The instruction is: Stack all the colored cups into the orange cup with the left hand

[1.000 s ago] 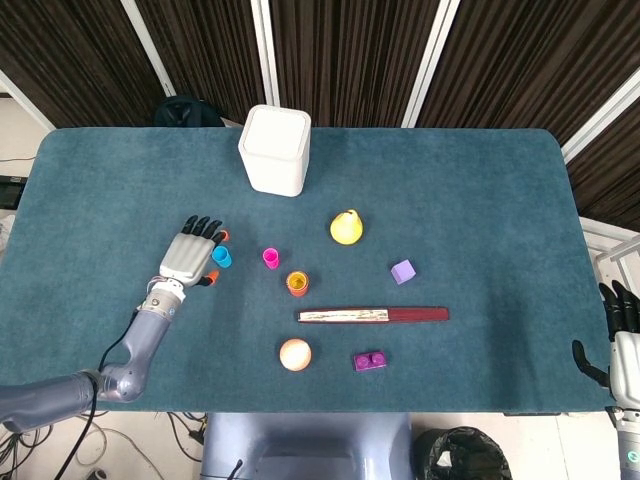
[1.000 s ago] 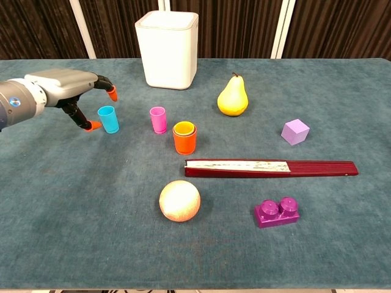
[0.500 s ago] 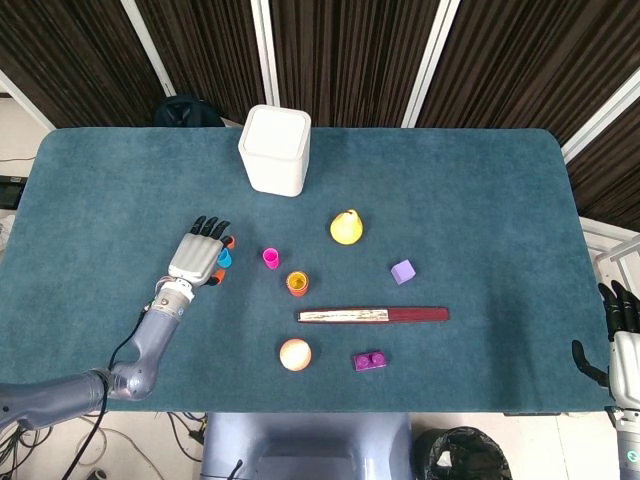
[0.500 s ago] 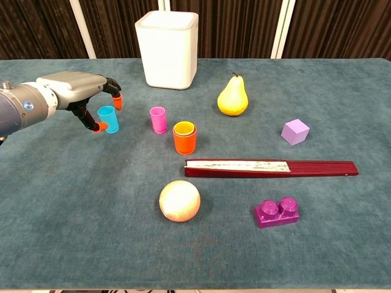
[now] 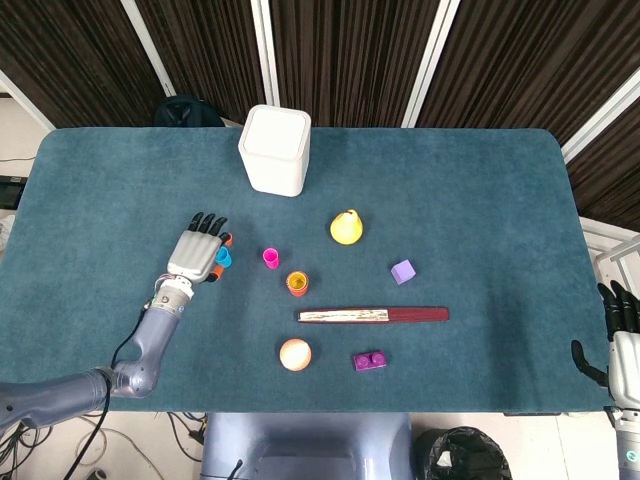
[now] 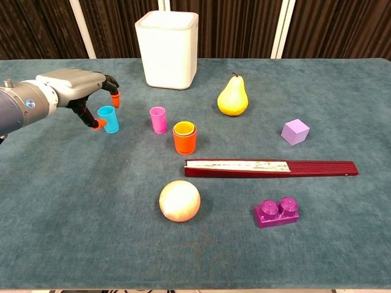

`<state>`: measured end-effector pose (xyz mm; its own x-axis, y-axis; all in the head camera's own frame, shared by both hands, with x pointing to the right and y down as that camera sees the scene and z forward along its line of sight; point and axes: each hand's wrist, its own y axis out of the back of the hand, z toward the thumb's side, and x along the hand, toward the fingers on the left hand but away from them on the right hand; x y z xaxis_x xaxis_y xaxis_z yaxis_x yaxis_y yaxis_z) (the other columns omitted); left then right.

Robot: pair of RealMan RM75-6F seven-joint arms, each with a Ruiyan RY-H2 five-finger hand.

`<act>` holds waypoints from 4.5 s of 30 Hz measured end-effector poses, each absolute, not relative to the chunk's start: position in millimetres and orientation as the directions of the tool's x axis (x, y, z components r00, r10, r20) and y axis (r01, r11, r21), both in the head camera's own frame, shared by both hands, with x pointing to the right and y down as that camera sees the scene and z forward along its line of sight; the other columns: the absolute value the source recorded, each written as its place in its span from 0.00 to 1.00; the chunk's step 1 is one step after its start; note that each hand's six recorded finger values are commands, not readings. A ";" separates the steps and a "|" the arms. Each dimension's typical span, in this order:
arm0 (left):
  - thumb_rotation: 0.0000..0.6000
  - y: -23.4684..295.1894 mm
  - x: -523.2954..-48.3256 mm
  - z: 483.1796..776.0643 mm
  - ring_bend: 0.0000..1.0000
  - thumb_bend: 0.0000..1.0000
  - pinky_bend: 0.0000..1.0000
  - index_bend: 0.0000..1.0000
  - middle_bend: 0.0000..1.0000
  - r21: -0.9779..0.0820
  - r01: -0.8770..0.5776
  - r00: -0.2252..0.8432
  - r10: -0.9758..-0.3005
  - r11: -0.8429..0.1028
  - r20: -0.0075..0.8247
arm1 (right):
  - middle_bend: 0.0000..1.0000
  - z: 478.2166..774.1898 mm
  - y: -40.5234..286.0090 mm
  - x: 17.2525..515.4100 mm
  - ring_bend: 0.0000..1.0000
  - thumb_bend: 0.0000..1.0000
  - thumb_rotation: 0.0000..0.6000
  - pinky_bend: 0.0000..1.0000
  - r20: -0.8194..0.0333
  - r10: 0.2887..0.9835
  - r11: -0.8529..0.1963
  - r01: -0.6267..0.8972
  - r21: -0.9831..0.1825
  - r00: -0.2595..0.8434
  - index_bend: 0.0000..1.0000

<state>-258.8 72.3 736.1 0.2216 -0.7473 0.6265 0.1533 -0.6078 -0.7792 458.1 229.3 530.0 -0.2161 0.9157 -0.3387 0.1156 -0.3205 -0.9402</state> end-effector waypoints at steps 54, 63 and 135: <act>1.00 72.6 -152.5 632.0 0.00 0.39 0.00 0.48 0.13 -0.847 0.058 0.450 -0.744 -0.528 0.494 | 0.00 527.5 229.1 462.2 0.06 0.43 1.00 0.00 -0.334 0.914 -0.311 0.133 -0.941 -0.231 0.04; 1.00 83.1 -134.9 642.0 0.00 0.39 0.00 0.48 0.14 -0.830 0.071 0.461 -0.719 -0.554 0.520 | 0.00 527.1 228.9 463.5 0.06 0.43 1.00 0.00 -0.332 0.913 -0.308 0.133 -0.942 -0.236 0.04; 1.00 72.6 -171.7 705.1 0.00 0.30 0.00 0.33 0.14 -0.796 0.102 0.317 -0.739 -0.596 0.594 | 0.00 524.9 229.8 464.7 0.06 0.43 1.00 0.00 -0.319 0.911 -0.296 0.126 -0.947 -0.260 0.04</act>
<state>-171.7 72.6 705.1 0.3174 -0.7392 0.5940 0.1016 -0.5963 -0.7963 464.7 229.8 524.9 -0.2599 0.9113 -0.3194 0.1256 -0.2961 -0.9469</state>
